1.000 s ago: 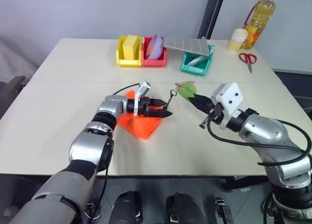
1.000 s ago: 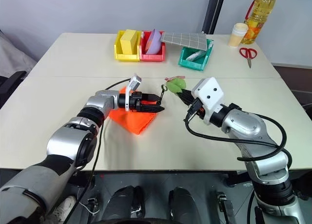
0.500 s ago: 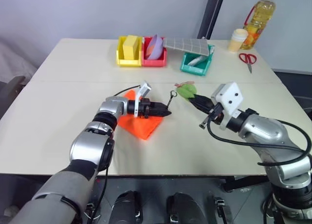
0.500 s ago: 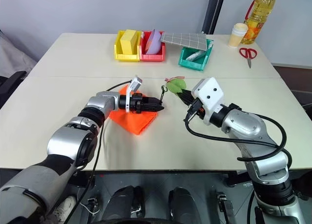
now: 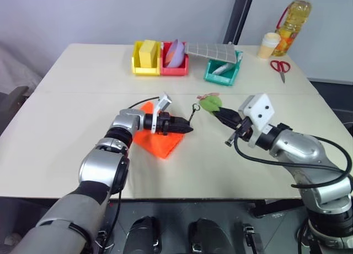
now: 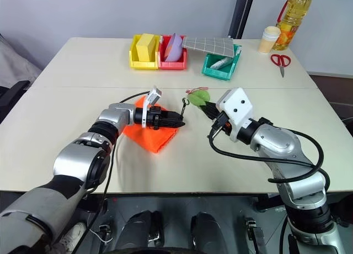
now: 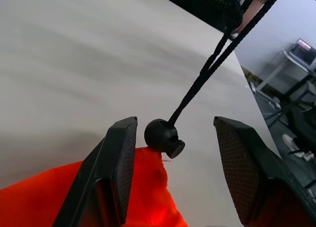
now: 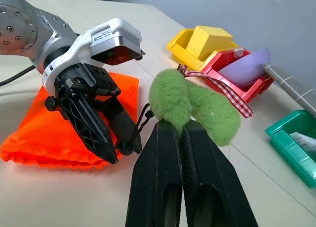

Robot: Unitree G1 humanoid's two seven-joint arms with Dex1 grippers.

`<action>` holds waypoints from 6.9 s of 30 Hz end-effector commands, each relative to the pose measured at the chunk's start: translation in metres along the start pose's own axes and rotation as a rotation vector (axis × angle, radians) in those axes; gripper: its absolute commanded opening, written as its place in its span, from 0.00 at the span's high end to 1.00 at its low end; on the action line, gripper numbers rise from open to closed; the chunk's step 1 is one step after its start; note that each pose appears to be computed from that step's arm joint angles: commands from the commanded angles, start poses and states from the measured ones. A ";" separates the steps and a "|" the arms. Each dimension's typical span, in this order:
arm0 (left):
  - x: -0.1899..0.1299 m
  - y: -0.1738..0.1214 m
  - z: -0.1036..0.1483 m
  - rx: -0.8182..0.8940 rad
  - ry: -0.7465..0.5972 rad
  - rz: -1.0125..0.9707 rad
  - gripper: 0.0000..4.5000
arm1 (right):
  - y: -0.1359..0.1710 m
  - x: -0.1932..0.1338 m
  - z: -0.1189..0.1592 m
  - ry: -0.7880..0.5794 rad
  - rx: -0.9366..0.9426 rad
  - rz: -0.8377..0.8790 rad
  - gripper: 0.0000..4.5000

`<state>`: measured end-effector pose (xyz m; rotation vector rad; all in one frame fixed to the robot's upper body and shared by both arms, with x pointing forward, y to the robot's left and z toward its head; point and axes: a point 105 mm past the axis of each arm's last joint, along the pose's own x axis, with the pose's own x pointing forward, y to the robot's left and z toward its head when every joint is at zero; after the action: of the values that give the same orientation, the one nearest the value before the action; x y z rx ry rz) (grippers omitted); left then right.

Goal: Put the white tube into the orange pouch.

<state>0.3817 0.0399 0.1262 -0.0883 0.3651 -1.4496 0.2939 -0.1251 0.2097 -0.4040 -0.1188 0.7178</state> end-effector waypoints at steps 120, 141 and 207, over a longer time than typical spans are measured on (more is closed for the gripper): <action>0.013 -0.024 -0.004 0.768 -0.090 0.869 0.95 | -0.015 0.010 0.003 -0.214 0.408 -0.130 1.00; -0.030 -0.038 -0.012 0.725 -0.148 0.826 0.07 | -0.018 0.002 -0.007 -0.146 0.346 -0.136 1.00; -0.078 -0.065 -0.059 1.055 0.220 0.527 0.01 | 0.037 0.002 -0.051 0.110 0.154 0.089 1.00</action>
<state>0.2929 0.1204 0.0989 0.8966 -0.1843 -0.9954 0.2831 -0.1164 0.1375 -0.2948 0.1110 0.7896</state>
